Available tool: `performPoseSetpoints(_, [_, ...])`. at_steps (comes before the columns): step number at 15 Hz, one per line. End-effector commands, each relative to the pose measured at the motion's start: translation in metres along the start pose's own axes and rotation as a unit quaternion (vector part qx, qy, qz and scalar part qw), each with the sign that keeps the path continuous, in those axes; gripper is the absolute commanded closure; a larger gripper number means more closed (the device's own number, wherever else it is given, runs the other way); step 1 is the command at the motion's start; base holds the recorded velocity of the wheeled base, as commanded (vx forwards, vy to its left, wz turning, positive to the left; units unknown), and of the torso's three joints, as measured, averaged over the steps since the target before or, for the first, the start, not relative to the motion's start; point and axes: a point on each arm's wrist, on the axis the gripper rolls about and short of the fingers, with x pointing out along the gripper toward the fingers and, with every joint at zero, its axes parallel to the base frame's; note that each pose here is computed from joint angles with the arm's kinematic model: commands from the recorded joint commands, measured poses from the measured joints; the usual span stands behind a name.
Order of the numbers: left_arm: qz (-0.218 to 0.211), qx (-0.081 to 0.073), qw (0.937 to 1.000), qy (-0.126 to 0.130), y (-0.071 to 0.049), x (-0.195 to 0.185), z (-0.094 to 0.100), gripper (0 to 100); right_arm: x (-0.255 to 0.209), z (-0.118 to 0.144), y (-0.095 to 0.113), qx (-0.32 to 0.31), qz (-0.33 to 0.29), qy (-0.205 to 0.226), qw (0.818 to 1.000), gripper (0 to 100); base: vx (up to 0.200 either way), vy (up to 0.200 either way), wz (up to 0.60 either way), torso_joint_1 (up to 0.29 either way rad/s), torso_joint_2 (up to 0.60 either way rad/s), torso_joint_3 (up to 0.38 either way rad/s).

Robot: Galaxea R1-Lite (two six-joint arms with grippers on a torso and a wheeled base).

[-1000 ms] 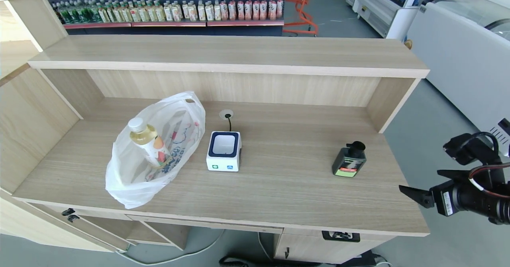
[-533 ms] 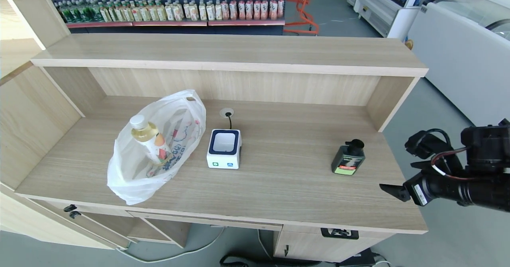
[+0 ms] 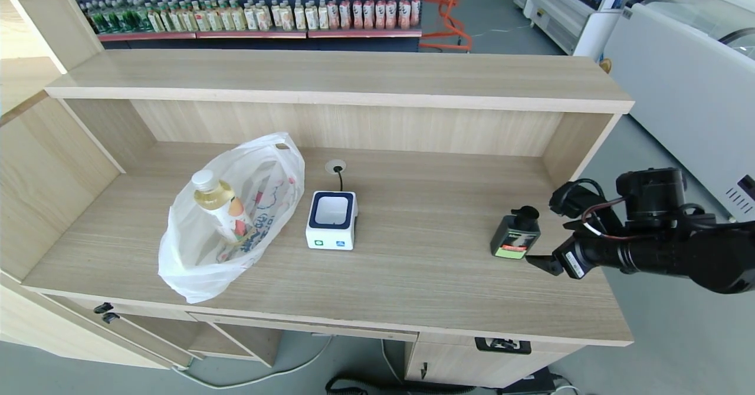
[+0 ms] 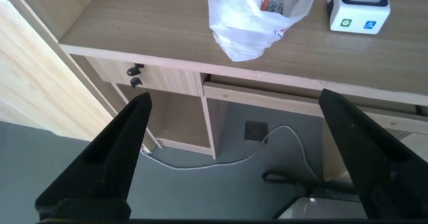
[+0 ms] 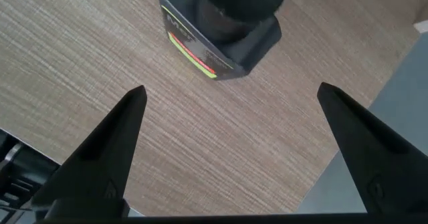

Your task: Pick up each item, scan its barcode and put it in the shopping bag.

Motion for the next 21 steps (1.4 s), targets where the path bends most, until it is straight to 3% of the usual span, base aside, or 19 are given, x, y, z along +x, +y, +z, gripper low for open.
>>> performPoseSetpoints(1, [0.000,0.000,1.0000,0.000,0.000,0.000,0.000,0,0.021,0.006,0.007,-0.010,0.018,-0.002,1.000,0,0.000,0.000,0.00,0.000,0.00,0.000])
performPoseSetpoints(10, [0.000,0.000,1.0000,0.000,0.000,0.000,0.000,0,0.059,0.019,0.019,-0.026,0.037,-0.015,0.999,0,0.000,0.000,0.00,0.000,0.00,0.000])
performPoseSetpoints(17, [0.000,0.000,1.0000,0.000,0.000,0.000,0.000,0,0.079,0.023,0.028,-0.035,0.064,-0.054,0.996,0,0.000,0.000,0.00,0.000,0.00,0.000])
performPoseSetpoints(18, [0.000,0.000,1.0000,0.000,0.000,0.000,0.000,0,0.080,0.024,0.028,-0.036,0.067,-0.064,0.995,100,0.000,0.000,0.00,0.000,0.00,0.000])
performPoseSetpoints(21, [0.000,0.000,1.0000,0.000,0.000,0.000,0.000,0,0.080,0.032,0.028,-0.039,0.062,-0.080,0.994,100,0.000,0.000,0.00,0.000,0.00,0.000])
